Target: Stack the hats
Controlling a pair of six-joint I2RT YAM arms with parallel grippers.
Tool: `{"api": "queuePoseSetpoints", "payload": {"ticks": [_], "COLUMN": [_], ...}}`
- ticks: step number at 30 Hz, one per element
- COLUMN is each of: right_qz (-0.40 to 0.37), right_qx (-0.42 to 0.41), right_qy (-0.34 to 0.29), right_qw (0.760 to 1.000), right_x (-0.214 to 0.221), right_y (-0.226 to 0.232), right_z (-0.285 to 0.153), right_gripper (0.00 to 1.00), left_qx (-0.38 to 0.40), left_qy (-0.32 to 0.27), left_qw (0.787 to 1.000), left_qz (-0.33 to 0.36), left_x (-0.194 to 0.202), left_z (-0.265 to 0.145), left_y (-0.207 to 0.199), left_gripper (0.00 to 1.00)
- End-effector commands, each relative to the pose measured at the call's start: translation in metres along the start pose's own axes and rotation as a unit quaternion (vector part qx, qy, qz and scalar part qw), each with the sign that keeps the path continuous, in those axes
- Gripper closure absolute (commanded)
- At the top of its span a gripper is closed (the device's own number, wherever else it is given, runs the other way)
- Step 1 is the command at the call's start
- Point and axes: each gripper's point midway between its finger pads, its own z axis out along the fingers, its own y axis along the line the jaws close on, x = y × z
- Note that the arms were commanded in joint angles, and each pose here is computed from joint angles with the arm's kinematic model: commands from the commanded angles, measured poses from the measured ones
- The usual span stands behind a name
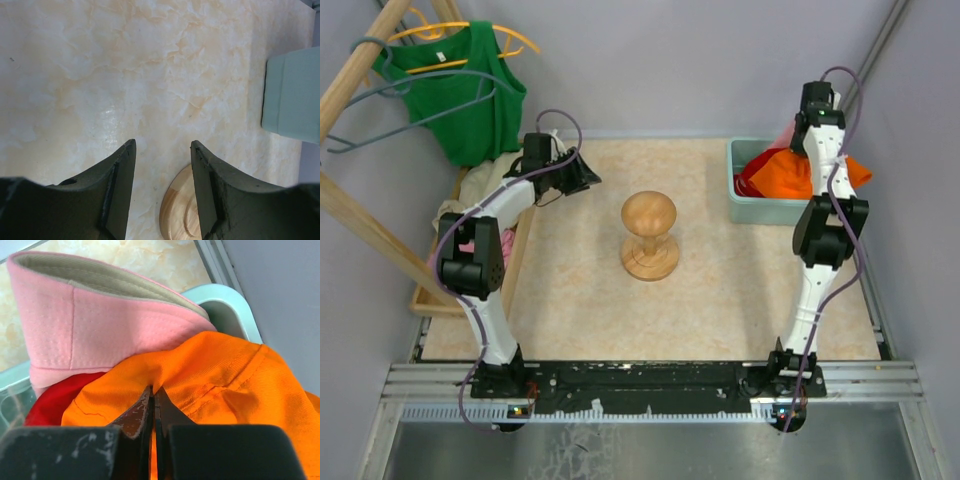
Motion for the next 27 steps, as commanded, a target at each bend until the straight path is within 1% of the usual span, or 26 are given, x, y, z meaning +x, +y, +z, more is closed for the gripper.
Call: {"api": "queuePoseSetpoints", "payload": {"ticks": [1,8,11,14,17,20,21,24,27], "right_qz": [0.028,0.068,0.088,0.093,0.106,0.127,0.128,0.13,0.13], "right_qx": [-0.046,-0.146,-0.207,-0.275,-0.362,-0.463,-0.49,-0.545,-0.58], "right_qy": [-0.075,-0.11,-0.118,-0.116,-0.11,-0.073,-0.063,-0.045,-0.025], "right_qw": [0.996,0.981,0.967,0.95,0.919,0.874,0.86,0.827,0.804], "right_x": [-0.043,-0.049,-0.052,-0.056,-0.06,-0.054,-0.051,-0.046,-0.037], "right_y": [-0.004,0.005,0.018,0.043,0.079,0.124,0.139,0.176,0.209], "right_z": [-0.084,-0.172,-0.214,-0.255,-0.298,-0.325,-0.331,-0.339,-0.343], "right_gripper": [1.0,1.0,1.0,1.0,1.0,1.0,1.0,1.0,1.0], "left_qx": [0.013,0.026,0.028,0.028,0.031,0.034,0.035,0.03,0.026], "left_qy": [-0.002,-0.002,-0.004,-0.004,-0.003,-0.003,-0.005,-0.014,-0.021], "left_qw": [1.0,1.0,1.0,0.999,0.999,0.999,0.999,0.999,0.999], "left_qz": [-0.002,0.007,0.012,0.014,0.013,0.013,0.015,0.022,0.03], "left_x": [-0.01,-0.016,-0.017,-0.016,-0.012,-0.01,-0.01,-0.012,-0.015], "left_z": [-0.002,-0.014,-0.02,-0.025,-0.031,-0.037,-0.039,-0.046,-0.053], "left_y": [-0.008,-0.022,-0.026,-0.028,-0.029,-0.032,-0.033,-0.033,-0.035], "left_gripper": [0.46,0.46,0.46,0.46,0.46,0.46,0.46,0.46,0.45]}}
